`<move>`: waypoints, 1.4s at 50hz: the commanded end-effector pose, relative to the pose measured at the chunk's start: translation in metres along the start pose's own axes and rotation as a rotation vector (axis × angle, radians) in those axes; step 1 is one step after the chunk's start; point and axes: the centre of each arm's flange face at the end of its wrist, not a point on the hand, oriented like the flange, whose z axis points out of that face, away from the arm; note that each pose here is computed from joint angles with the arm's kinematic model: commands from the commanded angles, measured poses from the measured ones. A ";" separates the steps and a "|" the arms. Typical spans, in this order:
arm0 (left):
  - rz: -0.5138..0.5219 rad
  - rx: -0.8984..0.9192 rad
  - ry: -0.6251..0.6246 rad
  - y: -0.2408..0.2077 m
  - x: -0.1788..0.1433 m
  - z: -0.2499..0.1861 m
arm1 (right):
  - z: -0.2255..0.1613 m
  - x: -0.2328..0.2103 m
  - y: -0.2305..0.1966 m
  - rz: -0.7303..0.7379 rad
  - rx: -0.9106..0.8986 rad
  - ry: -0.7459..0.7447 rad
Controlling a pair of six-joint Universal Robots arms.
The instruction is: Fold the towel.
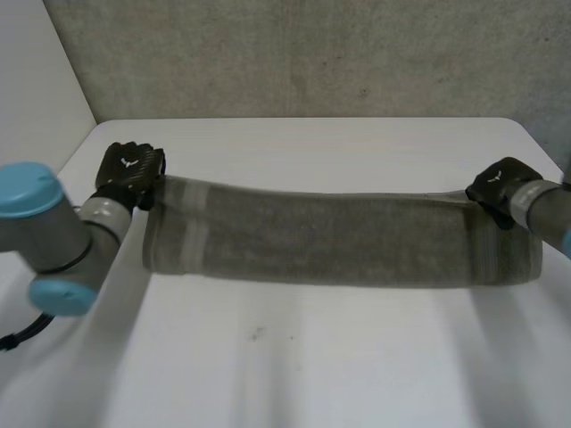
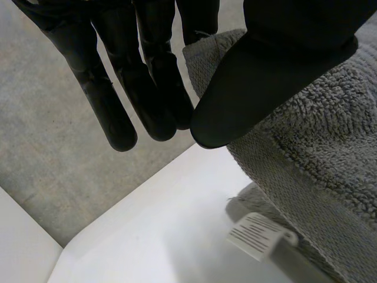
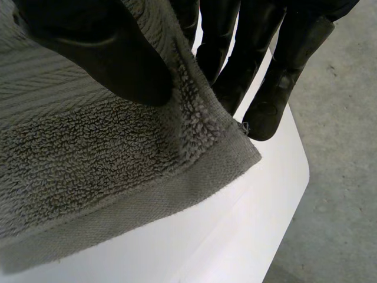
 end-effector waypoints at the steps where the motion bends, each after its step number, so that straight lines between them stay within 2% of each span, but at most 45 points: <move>1: 0.003 0.016 -0.030 0.011 0.008 0.045 | 0.039 -0.003 -0.010 0.001 0.023 0.068; 10: -0.006 0.002 -0.036 0.028 0.012 0.067 | 0.069 0.007 -0.017 -0.008 0.087 0.225; 16: -0.027 0.002 -0.017 0.024 0.021 0.063 | 0.068 0.004 -0.015 0.020 0.045 0.244; 19: -0.063 0.015 -0.018 0.011 0.019 0.056 | 0.060 0.005 -0.016 0.099 0.045 0.236; 21: -0.089 0.022 -0.021 0.002 0.016 0.051 | 0.042 0.016 -0.021 0.219 0.067 0.240; 24: -0.143 0.019 -0.021 -0.012 0.013 0.036 | 0.031 0.020 -0.023 0.273 0.080 0.239; 26: -0.164 0.017 -0.025 -0.019 0.010 0.026 | 0.007 0.022 -0.028 0.336 0.110 0.212; 27: -0.181 0.012 -0.025 -0.026 0.008 0.014 | 0.007 0.022 -0.028 0.336 0.110 0.212; 29: -0.209 -0.008 -0.021 -0.034 0.008 -0.013 | -0.018 0.016 -0.032 0.355 0.139 0.157; 33: -0.224 -0.025 -0.011 -0.038 0.010 -0.037 | -0.039 0.004 -0.026 0.364 0.145 0.092; 38: -0.230 -0.041 0.018 -0.034 0.023 -0.062 | -0.054 -0.004 0.007 0.412 0.083 0.057; 40: -0.228 -0.038 0.039 -0.031 0.033 -0.071 | -0.054 -0.009 0.013 0.423 0.071 0.054; 46: -0.227 -0.021 0.040 -0.026 0.036 -0.072 | -0.040 -0.021 0.035 0.426 0.067 0.089; 53: -0.223 0.005 0.027 -0.022 0.035 -0.072 | -0.020 -0.024 0.052 0.419 0.072 0.131; 59: -0.226 0.007 0.017 -0.023 0.031 -0.074 | -0.004 -0.023 0.076 0.406 0.009 0.130; 70: -0.226 0.007 0.015 -0.023 0.031 -0.075 | 0.007 0.006 0.106 0.391 -0.049 0.211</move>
